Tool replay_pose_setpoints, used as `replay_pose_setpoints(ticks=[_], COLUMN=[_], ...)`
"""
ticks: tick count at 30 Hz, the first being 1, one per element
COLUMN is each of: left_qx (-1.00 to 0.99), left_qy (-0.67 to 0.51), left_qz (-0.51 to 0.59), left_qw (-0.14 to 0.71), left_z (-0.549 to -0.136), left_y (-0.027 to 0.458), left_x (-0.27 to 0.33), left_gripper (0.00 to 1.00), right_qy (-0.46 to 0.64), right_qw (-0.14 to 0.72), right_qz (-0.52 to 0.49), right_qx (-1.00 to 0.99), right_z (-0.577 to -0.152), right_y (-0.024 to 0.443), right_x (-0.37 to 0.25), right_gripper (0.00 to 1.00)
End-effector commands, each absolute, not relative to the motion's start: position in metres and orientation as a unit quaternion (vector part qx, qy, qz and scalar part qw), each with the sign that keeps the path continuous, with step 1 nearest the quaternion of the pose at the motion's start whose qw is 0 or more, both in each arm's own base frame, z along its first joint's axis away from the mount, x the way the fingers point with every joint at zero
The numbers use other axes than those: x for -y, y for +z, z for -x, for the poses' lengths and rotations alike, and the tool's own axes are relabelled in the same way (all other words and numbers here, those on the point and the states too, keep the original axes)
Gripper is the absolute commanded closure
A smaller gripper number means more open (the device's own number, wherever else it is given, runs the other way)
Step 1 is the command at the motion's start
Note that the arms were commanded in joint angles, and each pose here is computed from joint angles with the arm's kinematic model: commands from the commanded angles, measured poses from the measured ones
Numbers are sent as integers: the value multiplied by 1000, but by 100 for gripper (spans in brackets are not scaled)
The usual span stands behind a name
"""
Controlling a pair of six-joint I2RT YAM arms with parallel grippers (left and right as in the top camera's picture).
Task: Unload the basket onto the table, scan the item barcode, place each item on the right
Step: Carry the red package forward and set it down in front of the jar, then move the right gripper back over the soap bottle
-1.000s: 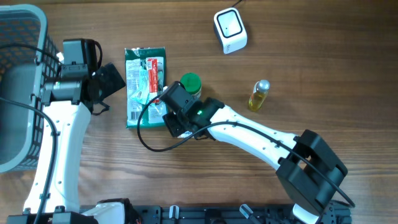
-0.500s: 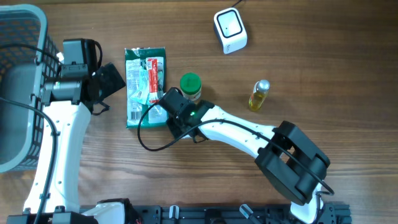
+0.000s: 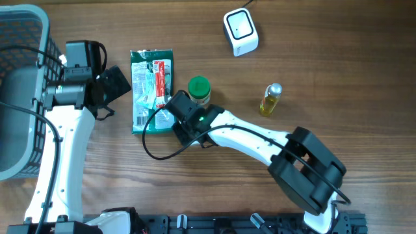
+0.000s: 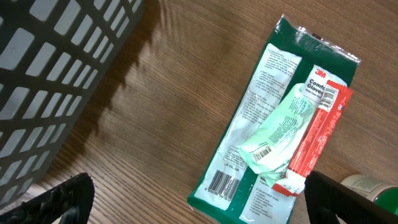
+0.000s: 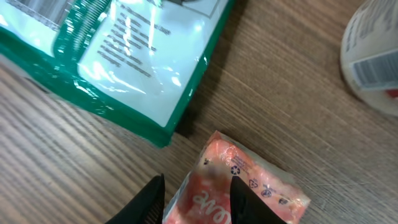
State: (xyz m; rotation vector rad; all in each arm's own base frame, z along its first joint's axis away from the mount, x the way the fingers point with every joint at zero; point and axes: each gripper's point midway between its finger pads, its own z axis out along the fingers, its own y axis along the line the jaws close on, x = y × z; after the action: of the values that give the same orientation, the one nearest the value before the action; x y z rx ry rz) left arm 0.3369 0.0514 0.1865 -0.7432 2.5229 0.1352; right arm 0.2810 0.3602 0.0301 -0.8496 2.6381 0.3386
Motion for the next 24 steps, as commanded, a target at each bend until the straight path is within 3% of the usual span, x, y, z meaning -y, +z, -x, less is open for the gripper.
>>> replay_pose_setpoints(ticks=[1, 12, 15, 18, 24], left_qx=[-930, -930, -930, -930, -930], left_qy=[50, 50, 50, 50, 50], left_qz=[265, 265, 265, 265, 266], left_qw=[251, 251, 251, 251, 251], left_z=[-338, -338, -338, -338, -338], left_y=[186, 186, 186, 186, 186], left_x=[-50, -50, -50, -50, -50], left_gripper=[0, 0, 0, 0, 0], right_qy=[137, 120, 141, 125, 84], right_qw=[237, 328, 317, 305, 274], right_qz=[300, 219, 210, 199, 139], right_qx=[-914, -911, -914, -923, -948], right_z=[-292, -334, -337, -342, -349], right_y=[88, 155, 162, 174, 235], right_x=[-365, -324, -316, -300, -247], right_gripper=[63, 41, 37, 24, 8])
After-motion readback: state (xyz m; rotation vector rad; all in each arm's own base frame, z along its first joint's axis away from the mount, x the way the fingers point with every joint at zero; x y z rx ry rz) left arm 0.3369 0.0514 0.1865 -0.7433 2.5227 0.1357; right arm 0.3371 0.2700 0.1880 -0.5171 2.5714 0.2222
